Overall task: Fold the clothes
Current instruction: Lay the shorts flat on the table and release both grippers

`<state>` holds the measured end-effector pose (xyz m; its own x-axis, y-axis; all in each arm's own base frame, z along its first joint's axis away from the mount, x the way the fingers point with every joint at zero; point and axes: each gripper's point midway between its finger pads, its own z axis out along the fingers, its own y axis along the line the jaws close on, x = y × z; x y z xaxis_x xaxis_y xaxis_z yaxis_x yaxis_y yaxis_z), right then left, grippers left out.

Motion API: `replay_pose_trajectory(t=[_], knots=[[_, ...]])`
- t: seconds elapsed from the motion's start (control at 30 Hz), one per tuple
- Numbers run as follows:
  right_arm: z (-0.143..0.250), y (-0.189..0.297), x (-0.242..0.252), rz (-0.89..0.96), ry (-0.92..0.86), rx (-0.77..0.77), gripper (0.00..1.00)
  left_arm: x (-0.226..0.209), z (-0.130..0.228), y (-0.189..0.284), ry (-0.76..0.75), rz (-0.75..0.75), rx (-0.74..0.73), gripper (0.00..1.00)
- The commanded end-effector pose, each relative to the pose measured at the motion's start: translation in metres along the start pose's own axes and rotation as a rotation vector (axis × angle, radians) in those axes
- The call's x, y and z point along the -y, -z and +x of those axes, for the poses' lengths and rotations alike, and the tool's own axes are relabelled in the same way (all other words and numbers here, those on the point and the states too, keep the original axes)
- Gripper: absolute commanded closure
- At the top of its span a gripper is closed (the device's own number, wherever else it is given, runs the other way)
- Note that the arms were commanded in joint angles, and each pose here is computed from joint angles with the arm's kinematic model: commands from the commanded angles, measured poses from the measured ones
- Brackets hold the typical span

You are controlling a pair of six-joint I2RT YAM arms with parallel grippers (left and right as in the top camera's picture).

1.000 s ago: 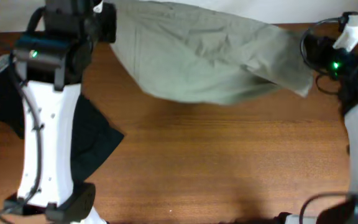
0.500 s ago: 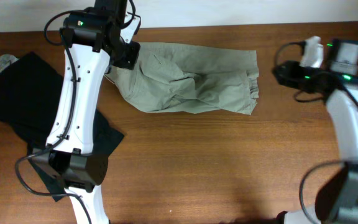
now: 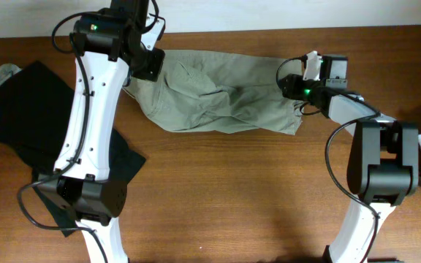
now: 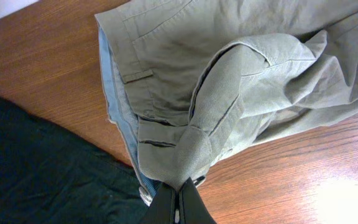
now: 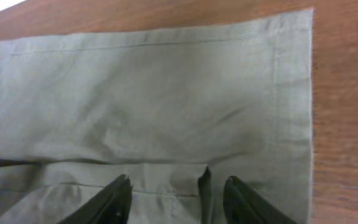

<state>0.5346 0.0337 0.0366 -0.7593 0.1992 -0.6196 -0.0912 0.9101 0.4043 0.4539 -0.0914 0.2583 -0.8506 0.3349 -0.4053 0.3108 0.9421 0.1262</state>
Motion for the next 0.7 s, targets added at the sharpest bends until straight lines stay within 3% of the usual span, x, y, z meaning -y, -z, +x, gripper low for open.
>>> replay_pose_trajectory(t=[0.0, 0.07, 0.1, 0.17, 0.27, 0.4, 0.53, 0.6, 0.67], knots=[[0.018, -0.015, -0.011, -0.006, 0.007, -0.050, 0.50, 0.000, -0.004, 0.011, -0.009, 0.006, 0.035, 1.00], [0.025, -0.020, -0.010, -0.006, 0.002, -0.068, 0.67, 0.000, -0.004, 0.011, -0.009, 0.006, 0.034, 1.00], [0.022, -0.018, -0.010, -0.012, 0.001, -0.063, 0.96, 0.000, -0.004, 0.011, -0.009, 0.006, 0.034, 1.00], [0.002, 0.001, -0.016, -0.064, -0.002, -0.027, 0.96, -0.001, -0.004, 0.011, -0.009, 0.004, 0.034, 1.00], [-0.057, 0.069, -0.043, -0.190, 0.038, 0.120, 0.96, -0.006, -0.009, 0.013, -0.004, -0.021, 0.055, 1.00], [-0.119, 0.161, -0.045, -0.114, 0.089, 0.334, 0.96, -0.032, -0.029, 0.030, 0.017, -0.143, 0.147, 1.00], [-0.113, 0.217, -0.040, -0.068, 0.049, 0.322, 0.96, -0.033, 0.003, 0.048, 0.004, -0.158, 0.048, 1.00], [-0.079, 0.239, -0.046, -0.032, 0.042, 0.210, 0.96, -0.021, 0.035, 0.049, -0.009, -0.095, -0.074, 0.99], [-0.053, 0.249, -0.040, 0.046, -0.021, 0.126, 0.96, -0.011, 0.038, 0.048, 0.011, -0.036, -0.081, 0.96]])
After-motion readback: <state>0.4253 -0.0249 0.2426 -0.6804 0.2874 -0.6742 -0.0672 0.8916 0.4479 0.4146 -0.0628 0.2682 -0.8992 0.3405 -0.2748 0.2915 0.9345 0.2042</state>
